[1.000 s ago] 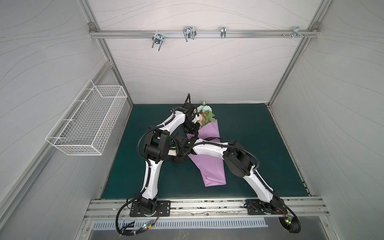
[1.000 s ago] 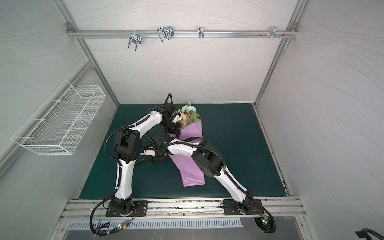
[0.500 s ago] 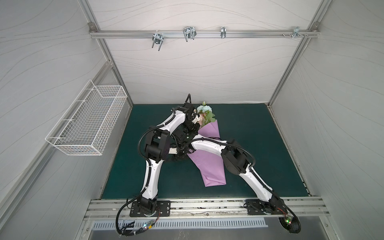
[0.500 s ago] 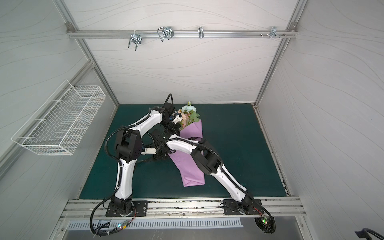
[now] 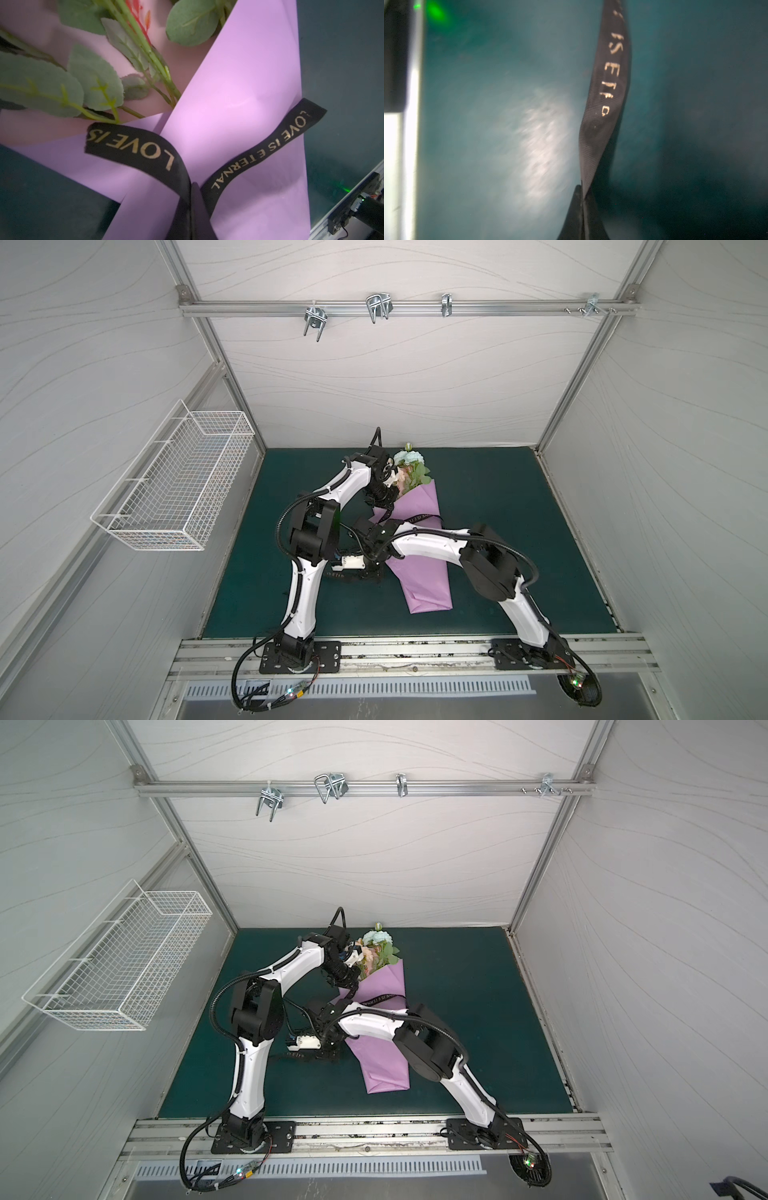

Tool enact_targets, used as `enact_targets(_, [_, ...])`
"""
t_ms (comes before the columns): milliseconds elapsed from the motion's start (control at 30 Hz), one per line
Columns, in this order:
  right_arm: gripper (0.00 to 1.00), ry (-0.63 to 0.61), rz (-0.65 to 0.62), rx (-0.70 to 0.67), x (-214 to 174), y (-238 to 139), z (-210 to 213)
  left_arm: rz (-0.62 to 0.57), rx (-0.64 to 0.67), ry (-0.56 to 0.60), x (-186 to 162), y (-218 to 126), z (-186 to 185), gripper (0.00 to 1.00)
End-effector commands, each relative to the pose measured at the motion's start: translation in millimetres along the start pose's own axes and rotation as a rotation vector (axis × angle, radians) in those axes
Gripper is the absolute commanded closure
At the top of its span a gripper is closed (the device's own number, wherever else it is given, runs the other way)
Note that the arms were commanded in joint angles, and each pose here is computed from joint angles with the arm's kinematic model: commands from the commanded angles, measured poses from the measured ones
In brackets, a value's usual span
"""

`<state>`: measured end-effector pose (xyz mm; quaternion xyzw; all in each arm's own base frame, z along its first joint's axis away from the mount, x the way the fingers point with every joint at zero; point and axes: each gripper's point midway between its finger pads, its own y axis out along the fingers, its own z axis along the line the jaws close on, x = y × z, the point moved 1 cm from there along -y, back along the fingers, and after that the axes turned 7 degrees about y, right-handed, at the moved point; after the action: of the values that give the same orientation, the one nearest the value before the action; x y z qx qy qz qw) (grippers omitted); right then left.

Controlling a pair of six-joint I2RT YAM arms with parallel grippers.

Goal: Tie the bouquet of fake flowers
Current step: 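Pull both black ribbon ends outward away from the bouquet with both grippers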

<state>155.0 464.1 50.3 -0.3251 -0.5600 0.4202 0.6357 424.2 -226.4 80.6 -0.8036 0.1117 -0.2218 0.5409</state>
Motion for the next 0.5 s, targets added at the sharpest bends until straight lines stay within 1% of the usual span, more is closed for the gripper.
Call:
enact_targets(0, [1.00,0.011,-0.117,-0.010,22,-37,23,-0.084,0.055,0.025,15,-24,-1,1.00])
enact_targets(133, [1.00,0.079,-0.167,0.001,13,-59,40,-0.115,0.091,0.001,20,-32,5,1.00])
enact_targets(267, [1.00,0.170,-0.242,-0.042,-1,-87,44,-0.168,0.124,-0.024,25,-46,9,1.00])
enact_targets(300, [1.00,0.196,-0.261,-0.050,-4,-94,44,-0.161,0.134,-0.038,20,-44,12,1.00])
enact_targets(467, [1.00,0.406,-0.422,-0.116,-28,-144,27,-0.226,0.184,-0.111,16,-54,24,1.00])
